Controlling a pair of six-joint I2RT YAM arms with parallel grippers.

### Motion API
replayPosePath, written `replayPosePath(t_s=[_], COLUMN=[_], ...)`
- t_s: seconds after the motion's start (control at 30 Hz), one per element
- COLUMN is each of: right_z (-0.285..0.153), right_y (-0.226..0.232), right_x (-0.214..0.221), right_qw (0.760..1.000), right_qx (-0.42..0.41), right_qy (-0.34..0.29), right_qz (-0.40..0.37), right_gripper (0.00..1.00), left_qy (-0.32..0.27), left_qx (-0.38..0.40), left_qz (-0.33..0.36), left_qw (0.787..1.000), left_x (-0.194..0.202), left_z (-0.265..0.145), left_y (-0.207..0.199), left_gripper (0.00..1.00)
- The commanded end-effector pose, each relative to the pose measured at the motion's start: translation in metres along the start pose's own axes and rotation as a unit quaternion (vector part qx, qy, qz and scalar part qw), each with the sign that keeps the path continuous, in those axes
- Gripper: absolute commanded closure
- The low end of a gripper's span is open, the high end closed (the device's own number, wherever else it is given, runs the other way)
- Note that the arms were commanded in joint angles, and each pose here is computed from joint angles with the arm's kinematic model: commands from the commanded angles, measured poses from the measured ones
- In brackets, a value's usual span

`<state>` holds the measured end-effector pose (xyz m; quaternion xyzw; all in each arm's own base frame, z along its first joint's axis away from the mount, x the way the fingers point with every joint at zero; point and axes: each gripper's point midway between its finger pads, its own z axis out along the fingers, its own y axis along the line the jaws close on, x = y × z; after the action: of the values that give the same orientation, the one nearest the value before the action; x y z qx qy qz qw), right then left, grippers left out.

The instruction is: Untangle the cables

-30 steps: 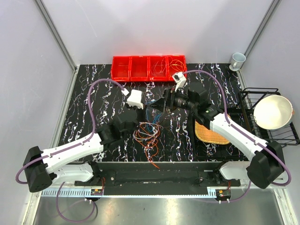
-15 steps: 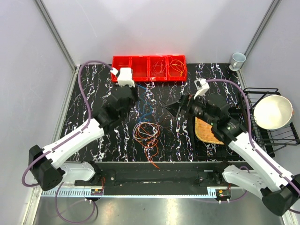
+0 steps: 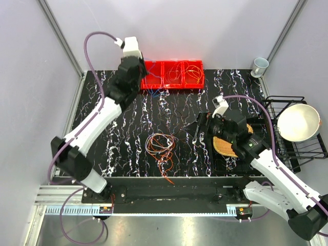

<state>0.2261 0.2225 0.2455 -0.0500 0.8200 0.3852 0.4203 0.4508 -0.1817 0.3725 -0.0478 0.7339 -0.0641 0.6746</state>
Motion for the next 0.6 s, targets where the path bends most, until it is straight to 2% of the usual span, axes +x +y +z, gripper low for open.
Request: replayPosePath(t_s=[0.0,0.03,0.1,0.13,0.2,0.23,0.3,0.33,0.4,0.43,0.57], right_z=[-0.001,-0.001,0.0,0.0,0.003,0.004,0.009,0.01,0.014,0.015,0.022], right_y=[0.0,-0.002,-0.006,-0.009,-0.012,-0.015,-0.019,-0.022,-0.026,-0.029,-0.035], right_x=[-0.001,0.003,0.005,0.009,0.013,0.017,0.022,0.025,0.028,0.03,0.037], right_qw=[1.0,1.0,1.0,1.0,0.999,0.999,0.999,0.999,0.998,0.998,0.997], right_qx=[0.003,0.005,0.011,0.016,0.02,0.023,0.029,0.034,0.042,0.047,0.055], right_qy=[-0.003,0.003,0.008,0.014,0.022,0.028,0.037,0.042,0.047,0.05,0.061], right_qz=[-0.007,-0.008,-0.013,-0.015,-0.015,-0.013,-0.009,-0.008,-0.005,-0.003,0.002], right_gripper=[0.03,0.03,0.03,0.03,0.03,0.03,0.03,0.03,0.03,0.03,0.03], left_qy=[-0.039,-0.029,-0.047,-0.038,-0.055,-0.045,-0.058,-0.047,-0.063,-0.055,-0.074], left_qx=[0.002,-0.002,-0.004,-0.008,-0.011,-0.013,-0.01,-0.011,-0.008,-0.01,-0.019], left_qz=[-0.012,-0.008,-0.016,-0.014,-0.025,-0.029,-0.041,-0.043,-0.053,-0.053,-0.071], left_qw=[0.999,1.0,0.999,0.999,0.998,0.999,0.997,0.998,0.997,0.997,0.995], left_x=[-0.041,-0.03,-0.047,-0.034,-0.048,-0.033,-0.044,-0.029,-0.038,-0.023,-0.012], left_z=[0.035,0.05,0.065,0.079,0.093,0.109,0.123,0.137,0.15,0.163,0.194], left_y=[0.005,0.005,0.009,0.009,0.014,0.014,0.018,0.018,0.021,0.021,0.03], left_gripper=[1.0,1.0,1.0,1.0,1.0,1.0,1.0,1.0,1.0,1.0,1.0])
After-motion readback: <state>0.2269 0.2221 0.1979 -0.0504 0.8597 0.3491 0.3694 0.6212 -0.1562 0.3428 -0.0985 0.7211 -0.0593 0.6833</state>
